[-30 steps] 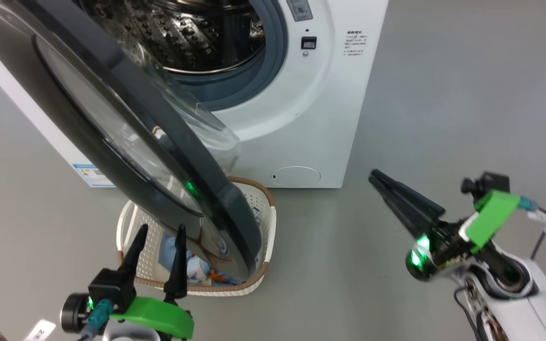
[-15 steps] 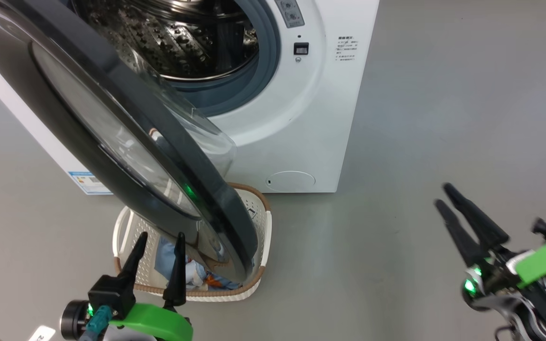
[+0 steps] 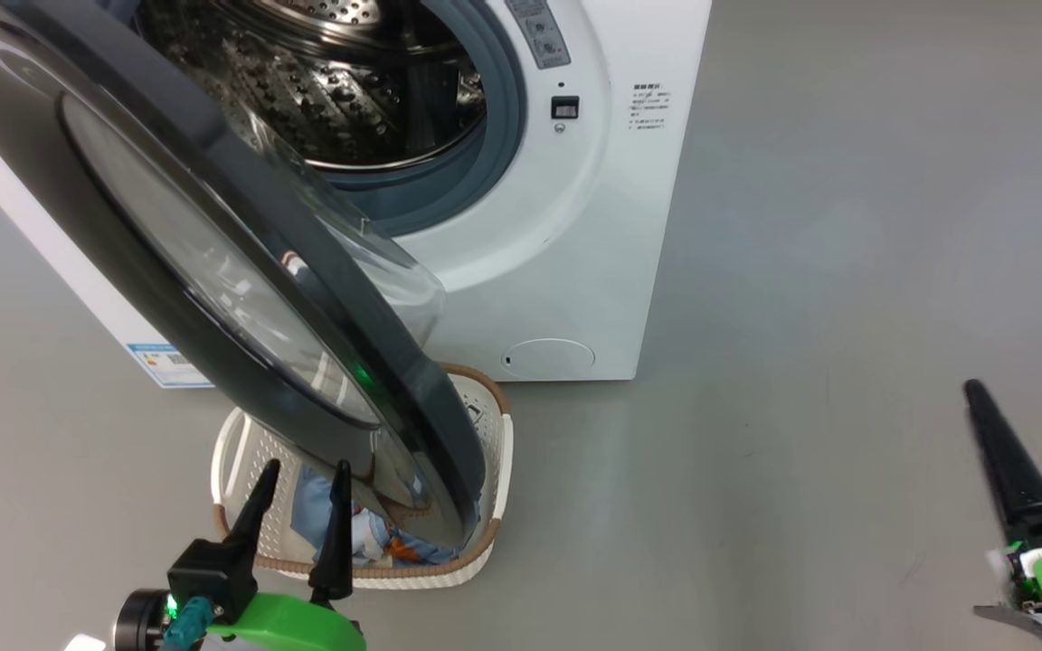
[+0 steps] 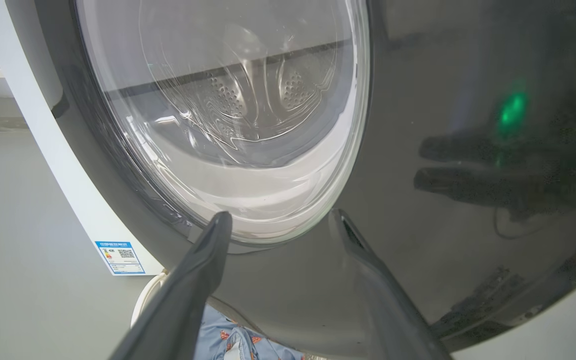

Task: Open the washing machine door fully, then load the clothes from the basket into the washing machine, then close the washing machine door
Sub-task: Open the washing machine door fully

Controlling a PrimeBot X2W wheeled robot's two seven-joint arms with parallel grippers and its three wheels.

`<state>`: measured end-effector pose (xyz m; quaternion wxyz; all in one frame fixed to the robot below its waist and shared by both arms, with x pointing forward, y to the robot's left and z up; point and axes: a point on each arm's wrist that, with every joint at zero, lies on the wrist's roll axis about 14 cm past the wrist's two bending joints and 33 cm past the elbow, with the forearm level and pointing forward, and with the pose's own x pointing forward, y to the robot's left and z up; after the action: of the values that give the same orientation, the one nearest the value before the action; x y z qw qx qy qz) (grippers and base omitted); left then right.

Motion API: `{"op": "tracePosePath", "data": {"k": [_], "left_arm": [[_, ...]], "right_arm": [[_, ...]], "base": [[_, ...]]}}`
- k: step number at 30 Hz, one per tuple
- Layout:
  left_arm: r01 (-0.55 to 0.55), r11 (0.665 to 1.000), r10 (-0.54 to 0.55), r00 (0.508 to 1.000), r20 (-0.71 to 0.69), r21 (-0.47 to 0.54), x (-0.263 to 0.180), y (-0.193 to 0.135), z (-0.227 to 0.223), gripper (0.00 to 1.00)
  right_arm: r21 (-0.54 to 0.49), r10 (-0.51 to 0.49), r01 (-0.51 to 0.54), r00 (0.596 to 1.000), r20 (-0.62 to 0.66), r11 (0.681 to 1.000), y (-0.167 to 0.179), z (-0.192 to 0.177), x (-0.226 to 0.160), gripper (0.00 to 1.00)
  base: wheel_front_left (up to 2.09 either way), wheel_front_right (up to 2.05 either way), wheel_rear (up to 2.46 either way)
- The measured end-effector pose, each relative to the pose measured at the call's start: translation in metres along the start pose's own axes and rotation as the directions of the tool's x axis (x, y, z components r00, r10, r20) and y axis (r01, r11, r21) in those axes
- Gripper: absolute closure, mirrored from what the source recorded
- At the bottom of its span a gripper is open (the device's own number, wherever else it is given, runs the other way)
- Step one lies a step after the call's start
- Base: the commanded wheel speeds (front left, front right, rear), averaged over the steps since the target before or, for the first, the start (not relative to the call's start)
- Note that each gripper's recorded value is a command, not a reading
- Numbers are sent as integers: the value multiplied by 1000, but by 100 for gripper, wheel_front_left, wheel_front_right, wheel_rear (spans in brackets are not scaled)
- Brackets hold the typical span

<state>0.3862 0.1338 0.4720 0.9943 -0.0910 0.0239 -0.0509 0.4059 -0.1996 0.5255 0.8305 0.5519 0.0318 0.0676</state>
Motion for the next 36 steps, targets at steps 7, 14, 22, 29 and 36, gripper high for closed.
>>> {"op": "tracePosePath", "data": {"k": [7, 14, 22, 29, 36], "left_arm": [[1, 1000, -1, 1000, -3, -2, -6, 0, -1, 0], [2, 1000, -2, 1000, 9, -2, -9, -1, 3, 0], [-4, 1000, 4, 1000, 3, -5, -17, 0, 0, 0], [-3, 1000, 3, 1000, 11, -5, -19, 0, 3, 0], [-4, 1000, 4, 1000, 15, -4, -20, 0, 4, 0]], "right_arm": [[-460, 52, 9, 992, 119, 888, 5, 22, -11, 0], [-723, 55, 41, 993, 109, 689, -8, 23, -22, 0], [-896, 61, 62, 993, 98, 440, -7, 20, -31, 0], [-917, 15, 59, 997, 70, 395, -18, 0, -41, 0], [-912, -10, 65, 998, 67, 406, -25, -6, -48, 0]], "base": [[0, 0, 0], [0, 0, 0], [0, 0, 0], [0, 0, 0], [0, 0, 0]]}}
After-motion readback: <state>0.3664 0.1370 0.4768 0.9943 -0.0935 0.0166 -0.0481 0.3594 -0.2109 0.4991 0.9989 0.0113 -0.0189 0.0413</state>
